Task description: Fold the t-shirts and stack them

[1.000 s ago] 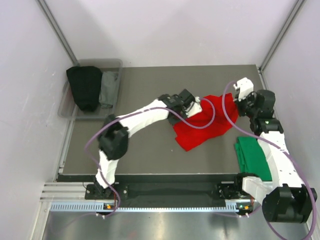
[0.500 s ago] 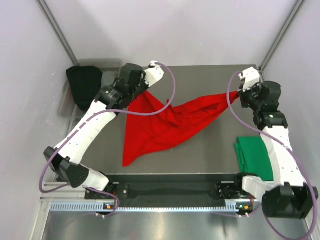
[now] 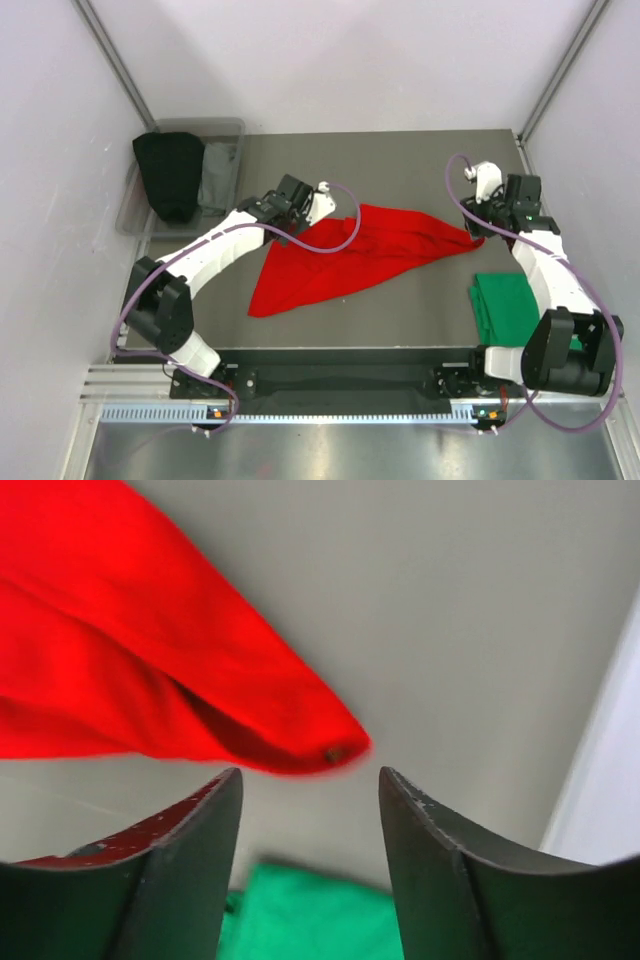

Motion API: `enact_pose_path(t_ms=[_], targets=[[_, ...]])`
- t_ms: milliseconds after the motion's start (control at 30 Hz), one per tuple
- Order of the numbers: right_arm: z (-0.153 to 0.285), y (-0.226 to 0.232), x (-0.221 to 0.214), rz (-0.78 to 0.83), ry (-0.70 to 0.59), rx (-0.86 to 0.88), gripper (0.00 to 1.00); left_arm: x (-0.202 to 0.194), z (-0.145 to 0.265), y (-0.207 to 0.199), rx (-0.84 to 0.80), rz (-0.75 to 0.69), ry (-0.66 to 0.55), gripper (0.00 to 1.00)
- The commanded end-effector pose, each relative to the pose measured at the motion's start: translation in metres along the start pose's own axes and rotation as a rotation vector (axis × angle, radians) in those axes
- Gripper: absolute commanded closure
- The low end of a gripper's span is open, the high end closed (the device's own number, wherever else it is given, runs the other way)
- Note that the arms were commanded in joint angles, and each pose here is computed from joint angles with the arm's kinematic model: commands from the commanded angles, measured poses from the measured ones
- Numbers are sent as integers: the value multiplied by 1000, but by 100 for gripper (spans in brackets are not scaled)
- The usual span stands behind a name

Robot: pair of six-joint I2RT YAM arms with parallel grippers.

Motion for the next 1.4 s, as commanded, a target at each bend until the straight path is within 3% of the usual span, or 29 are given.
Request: enact_pose_path(t_ms=[0, 133, 300, 433, 700, 1367], targets=[[21, 24, 82, 83, -247, 160, 42, 5, -17, -12, -34, 76, -33, 100], [-9, 87, 114, 142, -210, 420, 41, -15, -45, -42, -118, 112, 38, 100], [-53, 140, 134, 290, -135, 485, 47, -22, -52, -49, -175, 212, 29, 100], [-68, 186, 150, 443, -149, 483, 48, -39, -57, -28, -187, 347, 49, 100], [-95, 223, 156, 473, -118, 514, 48, -58, -52, -8, -196, 486, 17, 100], [-129, 251, 141, 505, -37, 493, 48, -61, -46, 1, -197, 538, -17, 100]])
Point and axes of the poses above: each gripper's point midway between its finger pads, its own z axis back along the fingers, its own y axis along the line the jaws close on, x = y × z, the point moved 1 cm from there along z, back along the fingers, and after that the axes turned 1 degree about z, right-handed, at the moved point
